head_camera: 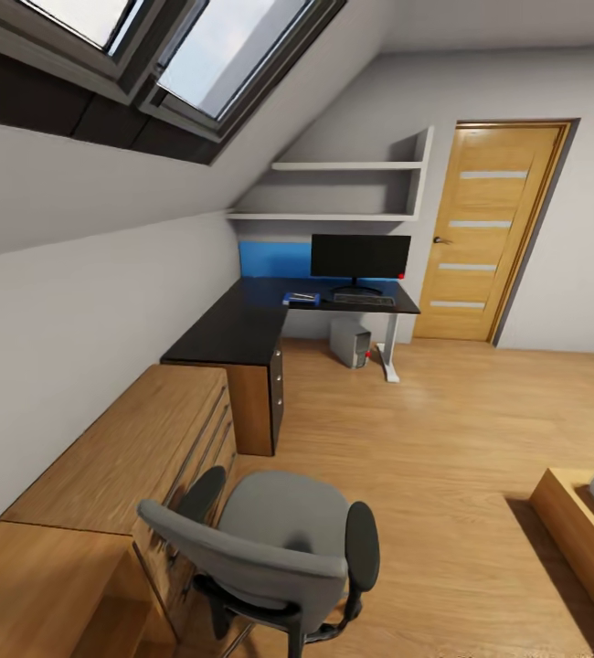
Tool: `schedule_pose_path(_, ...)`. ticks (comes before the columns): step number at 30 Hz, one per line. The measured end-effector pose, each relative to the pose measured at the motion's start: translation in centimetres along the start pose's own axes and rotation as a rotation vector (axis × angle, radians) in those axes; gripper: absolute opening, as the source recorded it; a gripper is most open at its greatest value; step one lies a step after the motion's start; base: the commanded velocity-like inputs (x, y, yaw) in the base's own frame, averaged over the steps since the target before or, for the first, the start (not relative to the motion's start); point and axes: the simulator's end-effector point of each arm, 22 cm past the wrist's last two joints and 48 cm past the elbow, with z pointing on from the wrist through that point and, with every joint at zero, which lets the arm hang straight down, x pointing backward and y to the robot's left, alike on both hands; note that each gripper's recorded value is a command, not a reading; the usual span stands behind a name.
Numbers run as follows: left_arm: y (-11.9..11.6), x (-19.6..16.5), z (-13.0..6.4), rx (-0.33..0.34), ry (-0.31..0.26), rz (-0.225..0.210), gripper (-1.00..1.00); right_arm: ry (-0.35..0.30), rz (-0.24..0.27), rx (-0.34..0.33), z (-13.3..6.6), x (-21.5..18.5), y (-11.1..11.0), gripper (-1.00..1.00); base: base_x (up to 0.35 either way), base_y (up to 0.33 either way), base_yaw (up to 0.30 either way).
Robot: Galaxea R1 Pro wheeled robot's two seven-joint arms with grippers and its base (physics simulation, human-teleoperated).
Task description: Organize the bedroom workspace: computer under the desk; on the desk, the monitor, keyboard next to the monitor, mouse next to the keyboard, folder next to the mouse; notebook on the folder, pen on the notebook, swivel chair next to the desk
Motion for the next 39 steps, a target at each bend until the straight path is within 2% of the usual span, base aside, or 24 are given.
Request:
schedule_pose_path(12,-0.05,-0.11,0.0,0.001,-0.002,-0.001,1.0,-0.003,0.001,0.0,0.02,-0.12,-0.01,1.0,0.0,0.0,-0.149)
schedule_pose_path(39,-0.7,0.15,-0.08,0.009,0.0,-0.003,1.0,0.0,0.0,-0.001,0.02,-0.08,0.08,1.0,0.0,0.0,-0.008)
